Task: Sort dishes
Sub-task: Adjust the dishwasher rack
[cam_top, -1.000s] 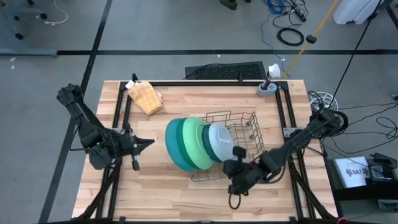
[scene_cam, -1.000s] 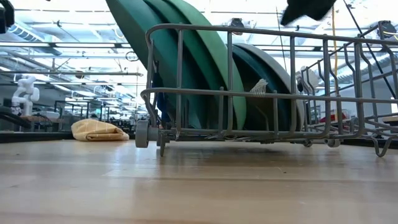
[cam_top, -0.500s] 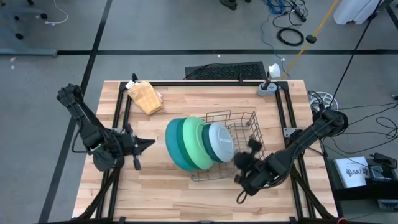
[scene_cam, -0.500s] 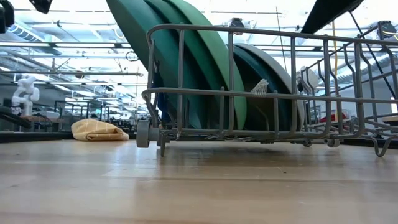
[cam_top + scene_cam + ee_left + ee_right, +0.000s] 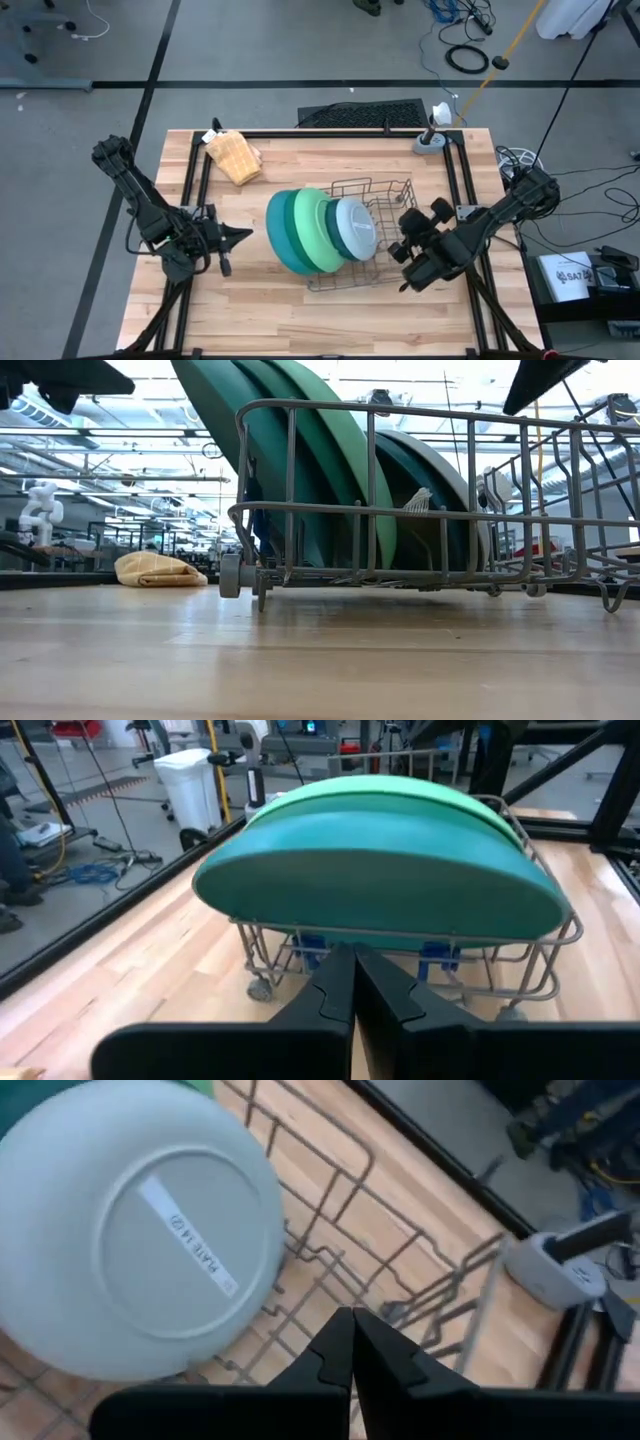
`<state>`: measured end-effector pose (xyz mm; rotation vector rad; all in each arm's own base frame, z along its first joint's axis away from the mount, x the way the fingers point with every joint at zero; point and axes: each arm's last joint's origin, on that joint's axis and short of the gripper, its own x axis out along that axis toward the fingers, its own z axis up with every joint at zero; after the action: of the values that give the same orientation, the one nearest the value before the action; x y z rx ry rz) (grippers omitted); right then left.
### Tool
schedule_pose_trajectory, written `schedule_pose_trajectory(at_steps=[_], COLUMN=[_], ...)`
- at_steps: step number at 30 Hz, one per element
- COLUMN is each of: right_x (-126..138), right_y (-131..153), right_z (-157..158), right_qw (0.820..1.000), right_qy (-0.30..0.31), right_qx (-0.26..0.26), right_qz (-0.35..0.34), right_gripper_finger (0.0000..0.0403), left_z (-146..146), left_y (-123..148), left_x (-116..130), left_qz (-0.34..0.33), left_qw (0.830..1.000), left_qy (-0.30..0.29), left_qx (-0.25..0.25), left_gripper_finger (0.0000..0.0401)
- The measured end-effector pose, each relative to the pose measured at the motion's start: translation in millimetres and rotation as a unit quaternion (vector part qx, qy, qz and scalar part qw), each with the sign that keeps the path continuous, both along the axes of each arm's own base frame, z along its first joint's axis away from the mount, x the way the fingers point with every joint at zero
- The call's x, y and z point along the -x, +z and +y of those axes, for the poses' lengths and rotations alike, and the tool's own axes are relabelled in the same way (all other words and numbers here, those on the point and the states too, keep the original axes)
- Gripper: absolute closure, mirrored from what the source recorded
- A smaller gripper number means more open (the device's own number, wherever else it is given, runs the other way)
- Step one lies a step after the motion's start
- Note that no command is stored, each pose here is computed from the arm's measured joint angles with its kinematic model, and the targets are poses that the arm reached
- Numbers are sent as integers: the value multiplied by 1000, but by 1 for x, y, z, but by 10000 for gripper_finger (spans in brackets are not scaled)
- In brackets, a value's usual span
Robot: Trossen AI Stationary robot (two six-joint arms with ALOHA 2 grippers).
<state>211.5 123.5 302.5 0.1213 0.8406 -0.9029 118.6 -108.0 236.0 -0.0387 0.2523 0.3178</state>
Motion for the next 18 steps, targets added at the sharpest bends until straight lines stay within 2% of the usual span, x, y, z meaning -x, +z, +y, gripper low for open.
schedule_pose_trajectory(at_steps=[3, 7, 11, 18], right_x=[-4, -19, -32, -47], right_y=[-9, -21, -26, -40], right_z=[6, 21, 34, 38], right_qw=[999, 989, 970, 968], right_qy=[36, 127, 215, 223], right_qx=[-15, -73, -116, -118], right_qz=[9, 16, -1, 4], right_gripper_finger=[403, 403, 403, 403], left_z=[-1, -1, 3, 7], left_y=[-3, -13, -25, -36], left_x=[0, 0, -2, -8], left_qz=[17, 52, 65, 87], left_qw=[1000, 996, 996, 994], left_qy=[-23, -63, -49, -39], left_qx=[10, 32, 48, 46], left_gripper_finger=[393, 393, 393, 393])
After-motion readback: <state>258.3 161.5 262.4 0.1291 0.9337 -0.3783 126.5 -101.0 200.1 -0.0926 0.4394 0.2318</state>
